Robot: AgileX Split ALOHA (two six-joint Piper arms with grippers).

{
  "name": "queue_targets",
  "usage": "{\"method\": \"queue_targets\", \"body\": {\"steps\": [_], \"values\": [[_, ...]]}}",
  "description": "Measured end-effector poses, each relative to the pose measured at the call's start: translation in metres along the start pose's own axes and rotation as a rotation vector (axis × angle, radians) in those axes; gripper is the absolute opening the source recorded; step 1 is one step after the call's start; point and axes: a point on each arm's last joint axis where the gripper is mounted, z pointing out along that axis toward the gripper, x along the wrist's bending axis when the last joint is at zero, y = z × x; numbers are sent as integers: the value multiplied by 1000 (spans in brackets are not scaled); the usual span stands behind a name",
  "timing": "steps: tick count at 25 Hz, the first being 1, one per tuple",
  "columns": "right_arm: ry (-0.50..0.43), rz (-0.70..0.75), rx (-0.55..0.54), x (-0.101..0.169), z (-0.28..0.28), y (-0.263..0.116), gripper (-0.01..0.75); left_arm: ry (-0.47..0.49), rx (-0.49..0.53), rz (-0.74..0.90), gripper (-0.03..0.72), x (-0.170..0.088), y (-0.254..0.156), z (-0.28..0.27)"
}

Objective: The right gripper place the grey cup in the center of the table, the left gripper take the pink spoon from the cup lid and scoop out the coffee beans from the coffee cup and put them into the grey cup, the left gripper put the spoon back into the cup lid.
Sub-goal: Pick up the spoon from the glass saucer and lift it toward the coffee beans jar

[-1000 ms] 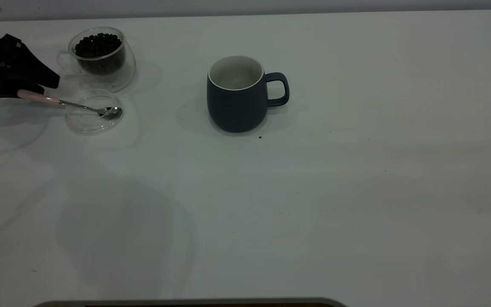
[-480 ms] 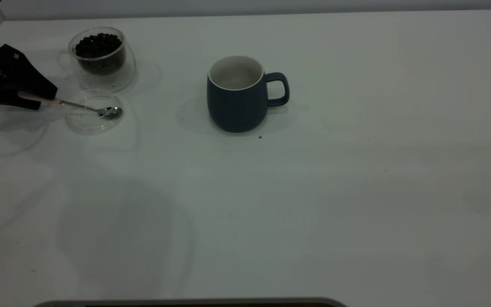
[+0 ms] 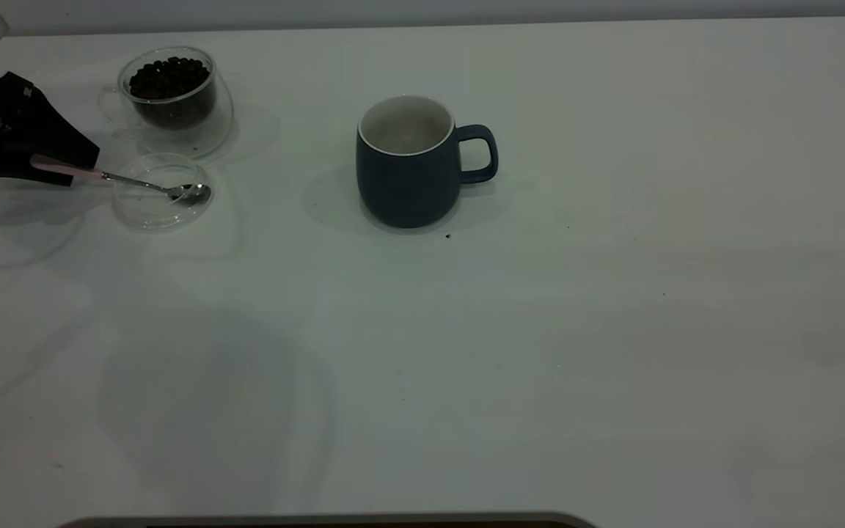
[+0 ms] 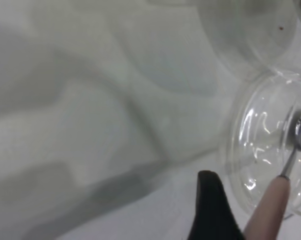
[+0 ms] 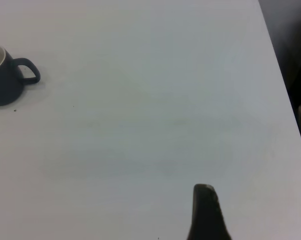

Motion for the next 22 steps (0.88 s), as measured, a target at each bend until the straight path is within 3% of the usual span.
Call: {"method": "queue_targets", "body": {"steps": [5,15,22], "values": [[0,0,0,0,0,0,545,-14,8,0,474,-1,-1,0],[0,0,0,0,0,0,545,-31,20,2,434,-3,-2,0],[0,0,0,0,0,0,545,-72,32,-2,237,-7,-3,0]]}}
